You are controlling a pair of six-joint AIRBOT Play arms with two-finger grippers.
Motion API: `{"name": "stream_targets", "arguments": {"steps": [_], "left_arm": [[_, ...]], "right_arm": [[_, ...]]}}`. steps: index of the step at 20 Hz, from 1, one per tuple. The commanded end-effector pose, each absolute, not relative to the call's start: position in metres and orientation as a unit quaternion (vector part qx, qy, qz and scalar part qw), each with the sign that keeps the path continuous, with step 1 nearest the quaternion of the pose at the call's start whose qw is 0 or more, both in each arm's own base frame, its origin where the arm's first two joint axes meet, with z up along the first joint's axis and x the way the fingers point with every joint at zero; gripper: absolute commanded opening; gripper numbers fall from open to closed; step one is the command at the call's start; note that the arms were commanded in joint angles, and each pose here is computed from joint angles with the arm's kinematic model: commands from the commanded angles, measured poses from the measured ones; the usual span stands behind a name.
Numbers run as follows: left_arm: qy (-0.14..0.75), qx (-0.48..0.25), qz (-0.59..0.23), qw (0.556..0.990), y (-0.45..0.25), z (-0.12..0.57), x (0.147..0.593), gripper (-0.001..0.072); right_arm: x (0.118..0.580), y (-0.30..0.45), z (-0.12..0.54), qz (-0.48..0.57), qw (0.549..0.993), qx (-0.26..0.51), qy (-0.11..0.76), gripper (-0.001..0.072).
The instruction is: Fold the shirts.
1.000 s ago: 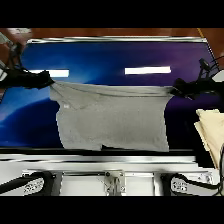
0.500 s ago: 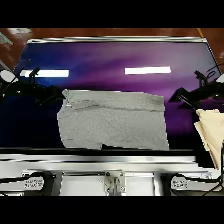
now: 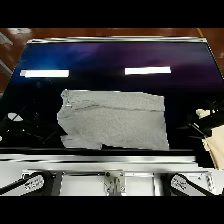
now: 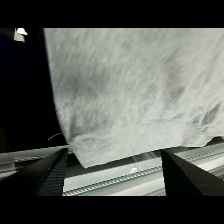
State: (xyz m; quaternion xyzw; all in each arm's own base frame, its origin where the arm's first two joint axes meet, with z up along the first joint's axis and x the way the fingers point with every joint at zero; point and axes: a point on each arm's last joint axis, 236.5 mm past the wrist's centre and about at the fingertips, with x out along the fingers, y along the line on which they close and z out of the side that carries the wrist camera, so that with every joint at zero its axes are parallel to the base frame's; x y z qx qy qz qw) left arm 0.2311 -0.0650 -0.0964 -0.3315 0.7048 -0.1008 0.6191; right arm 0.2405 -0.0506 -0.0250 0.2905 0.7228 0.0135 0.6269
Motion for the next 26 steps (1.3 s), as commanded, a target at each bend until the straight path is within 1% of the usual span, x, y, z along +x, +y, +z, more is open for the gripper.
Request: {"name": "stream_targets", "arguments": {"steps": [1, 5, 6, 7, 8, 10, 11, 12, 13, 16, 18, 22, 26], "left_arm": [[0.697, -0.334, -0.109, 0.625, -0.071, -0.112, 0.218, 0.065], [0.688, -0.33, -0.101, 0.639, -0.066, -0.115, 0.225, 0.0647], [0.684, -0.329, -0.097, 0.644, -0.064, -0.116, 0.228, 0.058], [0.676, -0.333, -0.092, 0.651, -0.064, -0.117, 0.233, 0.0419], [0.666, -0.343, -0.089, 0.657, -0.064, -0.116, 0.24, 0.0379], [0.651, -0.361, -0.086, 0.662, -0.067, -0.112, 0.249, 0.0369], [0.649, -0.365, -0.087, 0.661, -0.068, -0.111, 0.25, 0.0255], [0.651, -0.366, -0.093, 0.659, -0.07, -0.11, 0.249, 0.0101], [0.652, -0.362, -0.106, 0.657, -0.073, -0.108, 0.247, 0.003], [0.657, -0.362, -0.126, 0.649, -0.08, -0.101, 0.241, 0.003], [0.654, -0.36, -0.131, 0.653, -0.081, -0.096, 0.241, 0.003], [0.629, -0.346, -0.138, 0.682, -0.079, -0.078, 0.248, 0.003], [0.603, -0.328, -0.154, 0.711, -0.077, -0.051, 0.26, 0.003]], "right_arm": [[0.214, -0.027, -0.035, 0.024, 0.613, 0.314, 0.725, 0.0691], [0.208, -0.023, -0.031, 0.022, 0.622, 0.312, 0.718, 0.069], [0.209, -0.023, -0.03, 0.02, 0.627, 0.31, 0.714, 0.0691], [0.209, -0.024, -0.028, 0.017, 0.631, 0.31, 0.711, 0.0691], [0.21, -0.024, -0.027, 0.014, 0.633, 0.311, 0.709, 0.0691], [0.208, -0.026, -0.027, 0.003, 0.63, 0.314, 0.71, 0.069], [0.207, -0.028, -0.028, -0.005, 0.628, 0.314, 0.712, 0.069], [0.205, -0.03, -0.029, -0.012, 0.626, 0.313, 0.714, 0.0691], [0.203, -0.029, -0.032, -0.013, 0.622, 0.315, 0.717, 0.0691], [0.192, -0.021, -0.049, -0.015, 0.607, 0.326, 0.725, 0.0691], [0.191, -0.02, -0.065, -0.031, 0.61, 0.334, 0.718, 0.0691], [0.186, -0.017, -0.09, -0.048, 0.613, 0.343, 0.71, 0.0691], [0.193, -0.009, -0.105, -0.057, 0.627, 0.358, 0.69, 0.0691]]}}
